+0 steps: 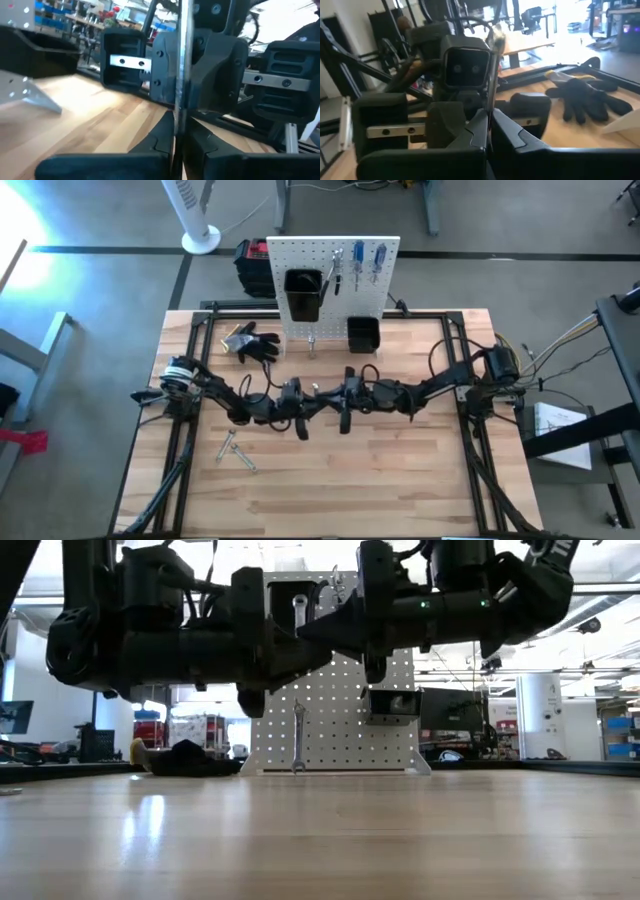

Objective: Hang tools onto peg board
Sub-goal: Hang the wrench on the peg board

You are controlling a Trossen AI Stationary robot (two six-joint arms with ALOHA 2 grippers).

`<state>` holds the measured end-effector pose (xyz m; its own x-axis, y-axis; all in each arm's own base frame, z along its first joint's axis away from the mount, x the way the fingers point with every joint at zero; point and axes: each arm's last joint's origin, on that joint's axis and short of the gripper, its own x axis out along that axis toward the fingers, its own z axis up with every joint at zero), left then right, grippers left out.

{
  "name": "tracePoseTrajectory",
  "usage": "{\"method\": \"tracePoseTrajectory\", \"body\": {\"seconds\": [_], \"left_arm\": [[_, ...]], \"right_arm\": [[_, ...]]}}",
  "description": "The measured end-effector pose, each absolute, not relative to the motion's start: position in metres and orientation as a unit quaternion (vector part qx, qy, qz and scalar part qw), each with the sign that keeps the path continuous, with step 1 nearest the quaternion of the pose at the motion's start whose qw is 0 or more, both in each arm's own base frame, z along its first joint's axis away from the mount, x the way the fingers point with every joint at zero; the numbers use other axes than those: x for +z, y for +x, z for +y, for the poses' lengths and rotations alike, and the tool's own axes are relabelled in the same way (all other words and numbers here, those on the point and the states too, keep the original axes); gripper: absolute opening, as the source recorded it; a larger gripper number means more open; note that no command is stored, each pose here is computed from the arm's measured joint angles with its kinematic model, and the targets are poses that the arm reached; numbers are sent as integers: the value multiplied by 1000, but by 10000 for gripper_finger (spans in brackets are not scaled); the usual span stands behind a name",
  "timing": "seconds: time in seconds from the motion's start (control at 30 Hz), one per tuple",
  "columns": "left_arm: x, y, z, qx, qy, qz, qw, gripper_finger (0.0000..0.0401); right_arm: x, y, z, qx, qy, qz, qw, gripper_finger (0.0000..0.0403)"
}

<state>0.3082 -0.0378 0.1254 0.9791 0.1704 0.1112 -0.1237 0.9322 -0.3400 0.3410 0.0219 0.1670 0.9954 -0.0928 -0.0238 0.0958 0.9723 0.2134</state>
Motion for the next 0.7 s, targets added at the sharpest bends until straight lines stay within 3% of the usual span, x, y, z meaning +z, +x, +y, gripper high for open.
{"method": "tracePoseTrajectory", "body": {"seconds": [0.27,0.47,0.7], "left_arm": [[106,293,-36,89,-212,-7,973,36],[96,272,-32,97,-233,9,968,38],[97,262,-31,103,-232,-5,967,38]], "right_arm": [[183,344,3,-82,99,9,992,0],[177,349,-26,-121,99,58,986,0],[154,355,-62,-111,189,84,972,0]]}}
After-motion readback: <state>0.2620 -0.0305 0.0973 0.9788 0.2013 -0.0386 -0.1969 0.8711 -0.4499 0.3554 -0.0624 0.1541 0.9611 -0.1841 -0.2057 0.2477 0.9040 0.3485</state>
